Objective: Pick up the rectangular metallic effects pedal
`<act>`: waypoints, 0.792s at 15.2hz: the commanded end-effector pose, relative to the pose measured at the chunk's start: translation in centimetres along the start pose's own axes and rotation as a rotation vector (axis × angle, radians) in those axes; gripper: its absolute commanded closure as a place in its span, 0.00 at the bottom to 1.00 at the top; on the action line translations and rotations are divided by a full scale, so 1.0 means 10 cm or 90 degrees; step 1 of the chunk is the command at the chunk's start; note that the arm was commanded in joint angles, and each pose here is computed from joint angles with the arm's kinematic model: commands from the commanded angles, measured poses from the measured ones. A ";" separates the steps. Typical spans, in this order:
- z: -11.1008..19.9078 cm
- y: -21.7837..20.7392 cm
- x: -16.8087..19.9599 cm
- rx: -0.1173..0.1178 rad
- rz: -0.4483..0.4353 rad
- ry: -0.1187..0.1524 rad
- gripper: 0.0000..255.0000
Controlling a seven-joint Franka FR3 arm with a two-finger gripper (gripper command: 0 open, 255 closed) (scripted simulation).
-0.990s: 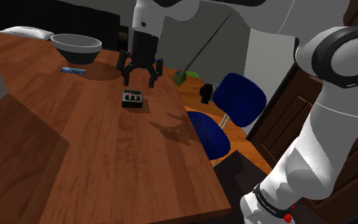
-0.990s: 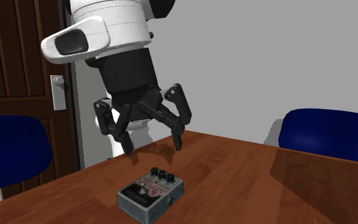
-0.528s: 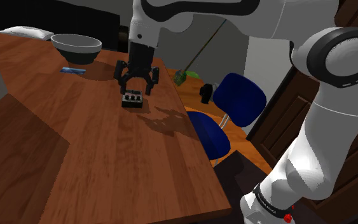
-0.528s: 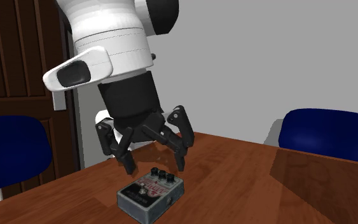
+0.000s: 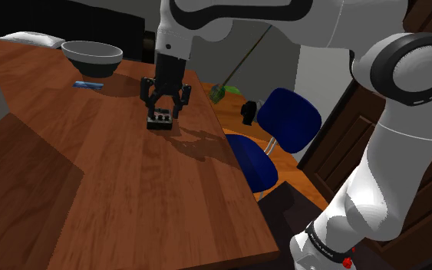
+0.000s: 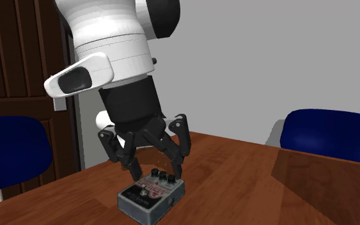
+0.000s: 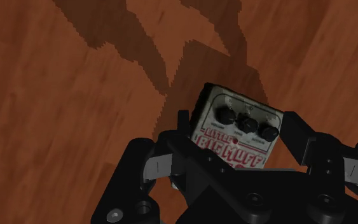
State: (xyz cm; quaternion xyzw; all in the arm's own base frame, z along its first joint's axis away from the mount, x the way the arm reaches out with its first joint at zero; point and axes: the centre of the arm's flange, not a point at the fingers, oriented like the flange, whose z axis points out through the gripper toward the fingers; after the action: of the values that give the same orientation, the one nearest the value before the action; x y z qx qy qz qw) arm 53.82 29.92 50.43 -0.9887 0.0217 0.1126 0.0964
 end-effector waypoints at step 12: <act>-0.40 -0.08 -0.10 -0.001 0.000 -0.001 1.00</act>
State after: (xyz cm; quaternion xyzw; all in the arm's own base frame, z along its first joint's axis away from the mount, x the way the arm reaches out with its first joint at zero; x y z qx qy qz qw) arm 53.82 30.05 53.95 -0.9887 0.0217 0.1130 0.0961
